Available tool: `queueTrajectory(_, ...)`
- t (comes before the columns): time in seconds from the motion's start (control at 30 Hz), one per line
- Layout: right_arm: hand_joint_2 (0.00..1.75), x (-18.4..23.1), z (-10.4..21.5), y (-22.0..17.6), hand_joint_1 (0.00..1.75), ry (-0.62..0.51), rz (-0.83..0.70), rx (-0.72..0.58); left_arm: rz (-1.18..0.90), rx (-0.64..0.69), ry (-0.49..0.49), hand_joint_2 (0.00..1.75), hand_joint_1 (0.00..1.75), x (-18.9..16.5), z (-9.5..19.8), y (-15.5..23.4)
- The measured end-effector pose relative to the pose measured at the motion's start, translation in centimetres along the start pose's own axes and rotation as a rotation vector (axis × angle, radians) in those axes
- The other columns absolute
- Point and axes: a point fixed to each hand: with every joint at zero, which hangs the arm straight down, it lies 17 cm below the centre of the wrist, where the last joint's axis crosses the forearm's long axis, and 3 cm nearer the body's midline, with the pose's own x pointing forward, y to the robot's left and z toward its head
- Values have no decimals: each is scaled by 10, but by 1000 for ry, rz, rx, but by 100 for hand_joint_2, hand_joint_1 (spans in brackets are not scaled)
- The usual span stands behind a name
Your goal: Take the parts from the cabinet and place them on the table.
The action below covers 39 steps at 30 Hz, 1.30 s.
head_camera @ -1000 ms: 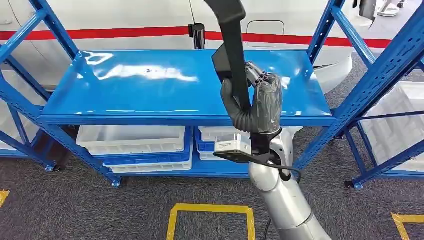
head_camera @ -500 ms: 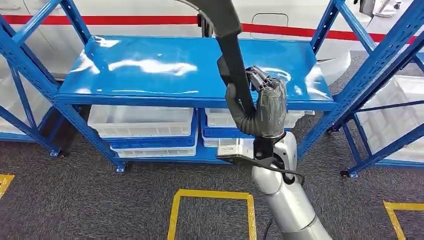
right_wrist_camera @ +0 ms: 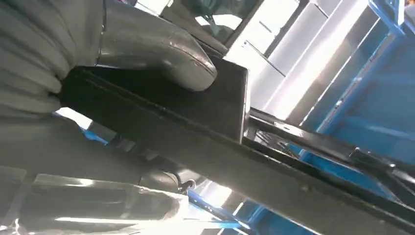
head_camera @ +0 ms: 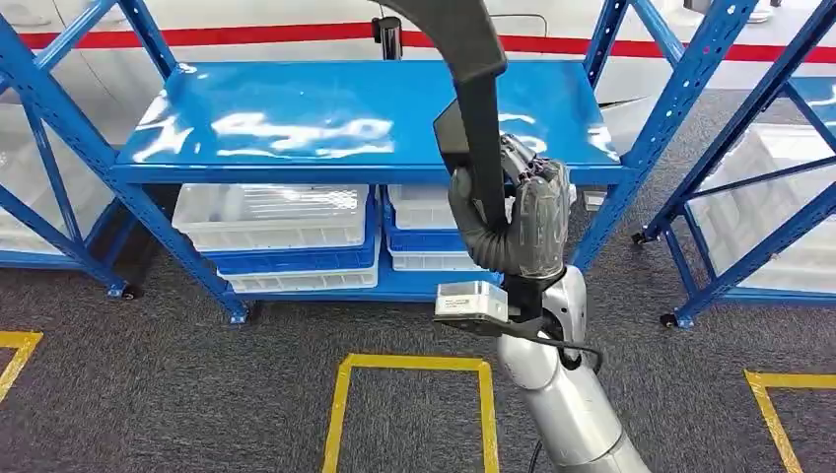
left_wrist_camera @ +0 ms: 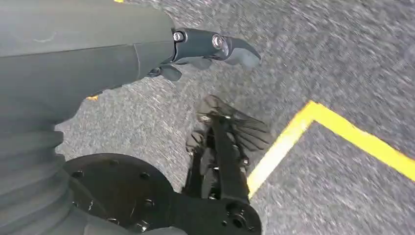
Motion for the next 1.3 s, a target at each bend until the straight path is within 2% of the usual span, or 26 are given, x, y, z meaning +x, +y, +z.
queueTrajectory(0.43,175,-1,-3,-15,175,-12,27,-32,-15,5,9,175,0,3,-2,2)
queueTrajectory(0.7,175,-10,3,-25,175,18,34,-50,-42,9,-3,175,0,6,-2,2)
queueTrajectory(0.93,175,-24,17,-33,175,80,24,-62,-64,12,4,175,0,-3,-1,6)
queueTrajectory(1.3,175,-37,34,-45,175,120,22,-80,-73,19,-51,175,0,14,-3,13)
